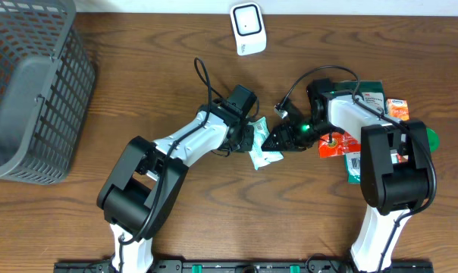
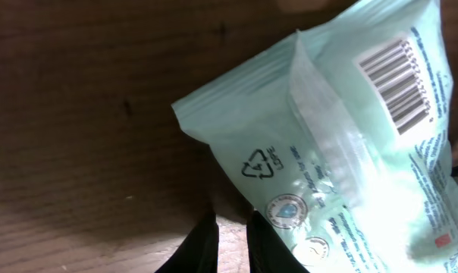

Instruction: Scan the item barcode

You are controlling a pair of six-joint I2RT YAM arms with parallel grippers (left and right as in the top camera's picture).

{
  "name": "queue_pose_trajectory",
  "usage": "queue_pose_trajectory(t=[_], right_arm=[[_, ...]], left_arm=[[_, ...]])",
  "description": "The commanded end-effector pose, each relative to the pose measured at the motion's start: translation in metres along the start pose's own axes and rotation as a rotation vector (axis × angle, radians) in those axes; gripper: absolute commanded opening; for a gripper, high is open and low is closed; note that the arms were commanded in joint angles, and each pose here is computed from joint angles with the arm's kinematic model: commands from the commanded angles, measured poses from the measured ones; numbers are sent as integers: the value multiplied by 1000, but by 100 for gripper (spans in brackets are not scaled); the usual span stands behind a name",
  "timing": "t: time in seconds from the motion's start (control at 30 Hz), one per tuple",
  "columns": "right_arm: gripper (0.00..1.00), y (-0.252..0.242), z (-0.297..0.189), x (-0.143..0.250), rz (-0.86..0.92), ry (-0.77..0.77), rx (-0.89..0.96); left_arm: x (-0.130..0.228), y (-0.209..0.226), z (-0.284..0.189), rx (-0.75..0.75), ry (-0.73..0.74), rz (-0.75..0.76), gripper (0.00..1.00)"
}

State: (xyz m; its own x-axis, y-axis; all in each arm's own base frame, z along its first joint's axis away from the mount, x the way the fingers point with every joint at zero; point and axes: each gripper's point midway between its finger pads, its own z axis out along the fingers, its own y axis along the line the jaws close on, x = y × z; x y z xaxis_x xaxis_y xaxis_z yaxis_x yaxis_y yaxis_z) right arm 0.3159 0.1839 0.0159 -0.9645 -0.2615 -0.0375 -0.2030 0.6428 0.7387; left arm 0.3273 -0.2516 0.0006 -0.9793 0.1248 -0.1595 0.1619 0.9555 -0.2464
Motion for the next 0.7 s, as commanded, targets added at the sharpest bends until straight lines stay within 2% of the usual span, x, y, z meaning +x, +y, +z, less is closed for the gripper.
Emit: queue_pose_trajectory(t=[0.0,0.2,0.67], right_arm=[[53,3,6,3,-9,10,-18],[44,11,6,-1,-23,-7,-66],[36,8,15,-4,-1,-34,-65]], left_arm=[[9,0,8,-19,25,-1,16],[7,-4,9,-10,12,8,16],[12,-1,14,-19,29,5,16]])
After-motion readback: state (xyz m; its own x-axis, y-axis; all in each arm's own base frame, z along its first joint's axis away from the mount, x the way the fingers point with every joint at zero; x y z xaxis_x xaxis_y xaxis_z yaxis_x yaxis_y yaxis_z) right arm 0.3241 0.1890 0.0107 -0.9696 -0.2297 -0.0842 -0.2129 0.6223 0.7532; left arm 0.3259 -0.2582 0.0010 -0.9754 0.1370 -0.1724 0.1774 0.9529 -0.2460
